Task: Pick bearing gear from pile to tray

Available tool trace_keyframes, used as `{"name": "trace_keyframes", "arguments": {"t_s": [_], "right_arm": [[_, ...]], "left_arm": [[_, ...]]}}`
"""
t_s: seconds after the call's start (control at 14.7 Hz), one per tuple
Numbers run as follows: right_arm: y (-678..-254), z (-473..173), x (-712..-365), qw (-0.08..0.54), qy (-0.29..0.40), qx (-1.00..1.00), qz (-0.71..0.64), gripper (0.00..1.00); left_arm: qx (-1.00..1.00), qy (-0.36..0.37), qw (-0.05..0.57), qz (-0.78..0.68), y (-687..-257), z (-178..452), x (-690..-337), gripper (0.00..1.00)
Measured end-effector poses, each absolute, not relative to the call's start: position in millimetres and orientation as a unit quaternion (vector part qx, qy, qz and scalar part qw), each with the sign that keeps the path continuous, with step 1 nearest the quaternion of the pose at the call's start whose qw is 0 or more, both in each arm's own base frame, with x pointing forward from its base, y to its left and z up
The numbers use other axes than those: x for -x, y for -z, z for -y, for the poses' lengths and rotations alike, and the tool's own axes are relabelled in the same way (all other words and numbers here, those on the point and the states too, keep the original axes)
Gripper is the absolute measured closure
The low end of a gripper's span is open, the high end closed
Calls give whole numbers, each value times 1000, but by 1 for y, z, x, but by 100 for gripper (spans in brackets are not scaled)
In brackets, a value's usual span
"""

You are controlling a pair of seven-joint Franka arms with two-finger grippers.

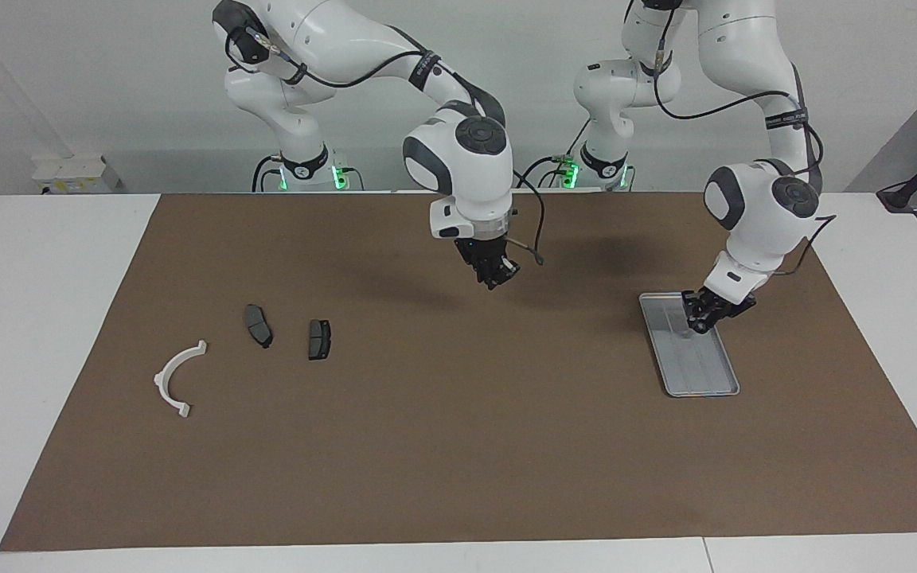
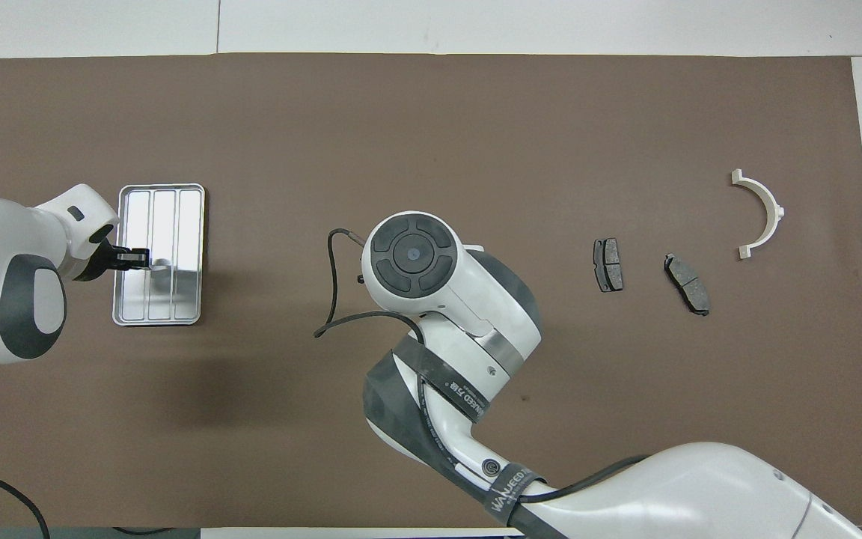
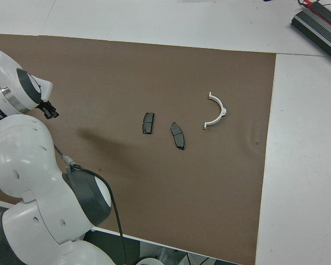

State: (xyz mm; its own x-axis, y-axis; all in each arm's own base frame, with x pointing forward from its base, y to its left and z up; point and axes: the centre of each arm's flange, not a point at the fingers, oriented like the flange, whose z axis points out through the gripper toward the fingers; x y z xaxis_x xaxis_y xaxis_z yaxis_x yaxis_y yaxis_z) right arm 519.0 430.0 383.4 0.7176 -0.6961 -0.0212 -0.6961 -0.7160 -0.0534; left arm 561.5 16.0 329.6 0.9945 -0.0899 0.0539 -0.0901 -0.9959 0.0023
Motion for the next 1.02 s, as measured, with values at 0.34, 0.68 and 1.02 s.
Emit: {"name": "trace_keyframes", "arguments": {"t_s": [0.34, 0.68, 1.02], "right_arm": [[-304, -450, -522, 29, 23, 926, -377, 76], [-290, -446, -529, 35, 24, 925, -377, 76], [-292, -442, -534, 38, 27, 922, -384, 63]], "left_arm": [[-999, -29, 3, 43, -314, 2, -559, 66], [-999, -26, 3, 41, -310, 1, -556, 66], [-999, -31, 2, 41, -309, 1, -556, 66]]}}
